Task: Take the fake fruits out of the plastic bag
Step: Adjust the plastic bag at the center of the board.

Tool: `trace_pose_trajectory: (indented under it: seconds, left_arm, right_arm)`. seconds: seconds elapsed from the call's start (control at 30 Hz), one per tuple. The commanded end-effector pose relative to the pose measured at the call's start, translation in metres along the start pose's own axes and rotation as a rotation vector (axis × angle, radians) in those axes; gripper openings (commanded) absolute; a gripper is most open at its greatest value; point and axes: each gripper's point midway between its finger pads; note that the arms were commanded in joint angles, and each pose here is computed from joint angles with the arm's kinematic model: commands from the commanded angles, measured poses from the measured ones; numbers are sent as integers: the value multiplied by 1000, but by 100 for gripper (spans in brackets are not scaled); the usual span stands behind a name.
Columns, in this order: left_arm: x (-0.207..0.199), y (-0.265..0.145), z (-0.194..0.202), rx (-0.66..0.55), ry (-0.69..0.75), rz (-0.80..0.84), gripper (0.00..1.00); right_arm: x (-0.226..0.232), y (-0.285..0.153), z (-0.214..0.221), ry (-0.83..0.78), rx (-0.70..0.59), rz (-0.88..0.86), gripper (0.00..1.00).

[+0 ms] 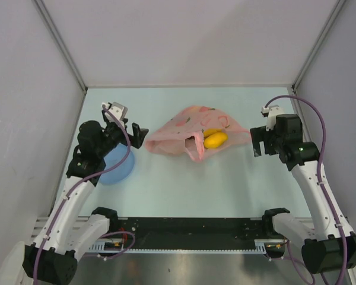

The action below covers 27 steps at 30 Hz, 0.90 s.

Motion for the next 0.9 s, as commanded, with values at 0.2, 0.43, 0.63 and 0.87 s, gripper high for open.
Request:
trace_pose_trajectory:
  seconds: [0.2,0.43,0.63,0.87]
  left_arm:
    - [-46,-9,-101,-80,11,376,95]
    - [-81,5,-126,-86,161,517,92]
    - [-114,14,-125,-1,197,647,88]
    - [-176,-9,-103,50,178,902,82]
  right_arm:
    - [15,-17,-49,-68,-157,-79,97]
    - [35,-2,-54,-42,-84,-178,93]
    - [51,21,-27,-47,69,-267,90]
    - [41,54,-33,-122,65,-196,90]
Point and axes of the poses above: each gripper's point midway between its finger pads, its own y axis out along the fingers, its own x axis along the line the jaws close on, z = x × y, and after that the axes turned 14 degrees about y, right-handed
